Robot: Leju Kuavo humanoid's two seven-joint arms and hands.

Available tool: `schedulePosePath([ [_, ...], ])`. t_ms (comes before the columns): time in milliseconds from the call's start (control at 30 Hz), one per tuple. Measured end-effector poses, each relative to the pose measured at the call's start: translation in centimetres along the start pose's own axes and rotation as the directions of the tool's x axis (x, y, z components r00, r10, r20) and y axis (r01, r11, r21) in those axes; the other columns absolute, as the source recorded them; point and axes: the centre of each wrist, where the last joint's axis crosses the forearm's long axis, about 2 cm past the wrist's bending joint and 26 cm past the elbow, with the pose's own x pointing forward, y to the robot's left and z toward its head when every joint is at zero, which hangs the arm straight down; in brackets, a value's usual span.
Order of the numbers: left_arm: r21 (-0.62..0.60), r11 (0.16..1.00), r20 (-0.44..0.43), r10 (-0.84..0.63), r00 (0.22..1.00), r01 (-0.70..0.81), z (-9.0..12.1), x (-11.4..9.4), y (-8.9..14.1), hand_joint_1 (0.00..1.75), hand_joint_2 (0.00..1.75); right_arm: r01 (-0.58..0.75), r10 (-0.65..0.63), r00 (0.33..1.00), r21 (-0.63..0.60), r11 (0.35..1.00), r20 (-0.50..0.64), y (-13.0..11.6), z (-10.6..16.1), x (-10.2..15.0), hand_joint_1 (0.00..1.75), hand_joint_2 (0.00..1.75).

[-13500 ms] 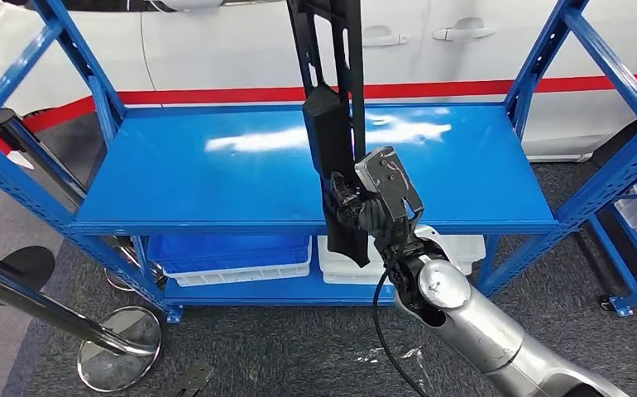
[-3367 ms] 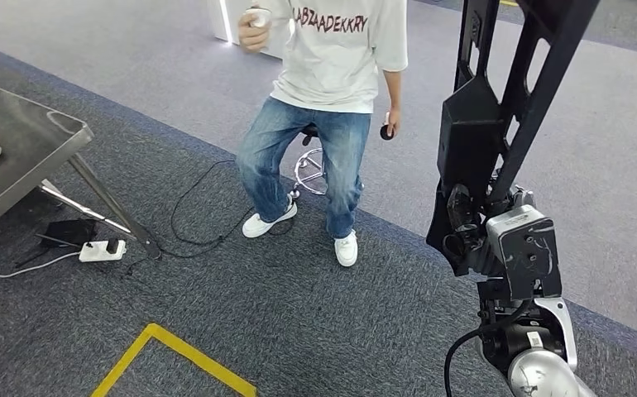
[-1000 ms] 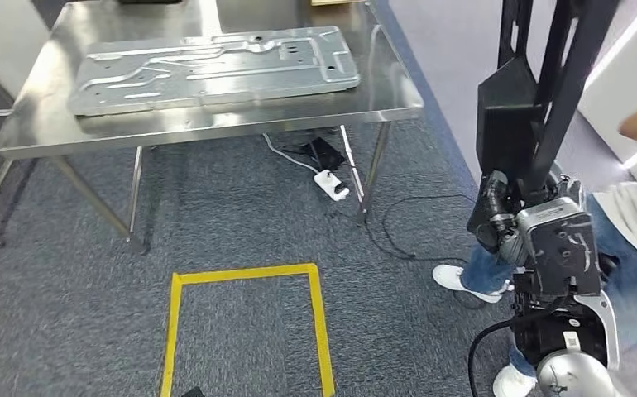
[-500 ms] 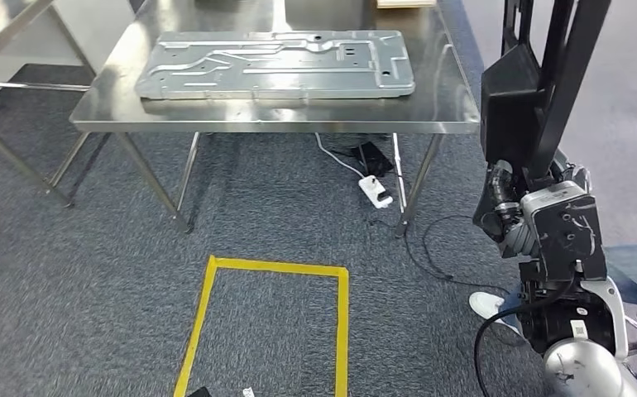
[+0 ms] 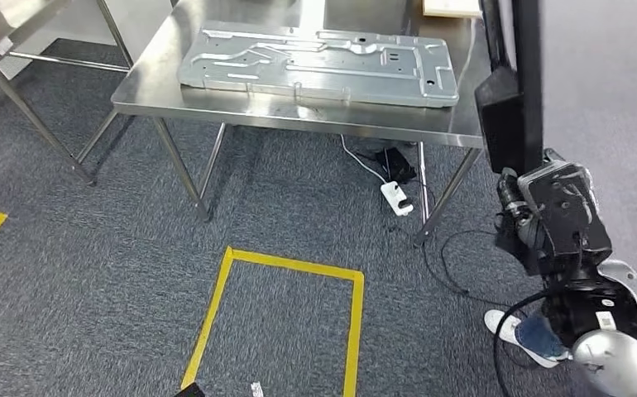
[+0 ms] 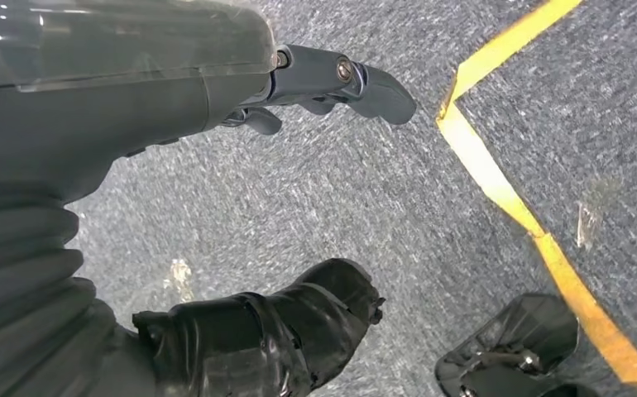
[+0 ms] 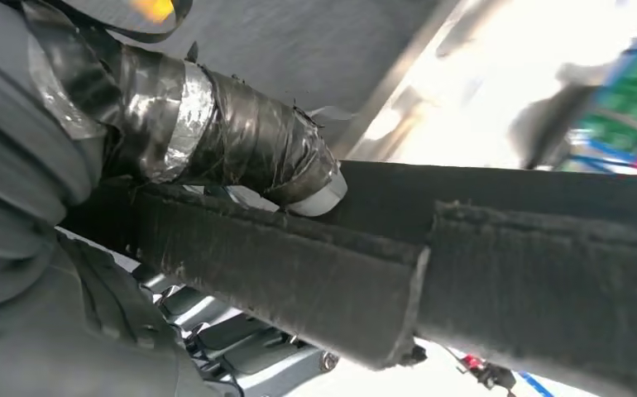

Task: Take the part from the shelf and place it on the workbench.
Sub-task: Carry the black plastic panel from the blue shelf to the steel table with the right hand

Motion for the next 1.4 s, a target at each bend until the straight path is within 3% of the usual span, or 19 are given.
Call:
schedulePosePath([
  [67,-0.028,0.999,0.002,0.017,1.000,-0.017,0.0,-0.2,0.1,0.00,1.75,-0.150,0.151,0.988,0.027,0.988,-0.039,-0.9,-0.2,-0.4,1.75,1.75],
  [133,-0.058,0.998,0.002,0.034,0.999,-0.033,0.1,-0.4,0.1,0.00,1.75,-0.365,0.368,0.929,0.050,0.930,-0.048,-1.8,-0.5,-0.7,1.75,1.75],
  [200,-0.077,0.996,0.002,0.043,0.999,-0.043,0.1,-0.6,0.1,0.00,1.75,-0.583,0.586,0.810,0.071,0.810,-0.037,-2.8,-0.8,-0.8,1.75,1.75],
  [267,-0.083,0.996,0.001,0.044,0.999,-0.044,0.1,-0.7,0.2,0.00,1.75,-0.715,0.721,0.692,0.099,0.692,-0.039,-3.7,-1.0,-1.0,1.75,1.75],
  [533,-0.066,0.997,0.012,0.041,0.999,-0.040,0.2,-0.9,0.6,0.00,1.75,-0.861,0.896,0.441,0.264,0.435,-0.038,-5.9,-1.7,-1.0,1.75,1.75],
  [700,-0.059,0.998,0.021,0.034,0.999,-0.032,0.1,-0.8,0.8,0.00,1.75,-0.921,0.947,0.320,0.222,0.320,-0.037,-6.3,-1.8,-0.7,1.75,1.75],
  [867,-0.051,0.998,0.030,0.029,0.999,-0.027,0.0,-0.6,1.0,0.00,1.75,-0.949,0.962,0.272,0.159,0.273,-0.028,-6.4,-1.7,0.1,1.75,1.75],
  [1400,-0.060,0.998,0.032,0.027,0.999,-0.025,0.1,-0.6,0.7,0.00,1.75,-0.964,0.967,0.254,0.090,0.251,0.019,-5.6,-1.5,1.3,1.75,1.75],
])
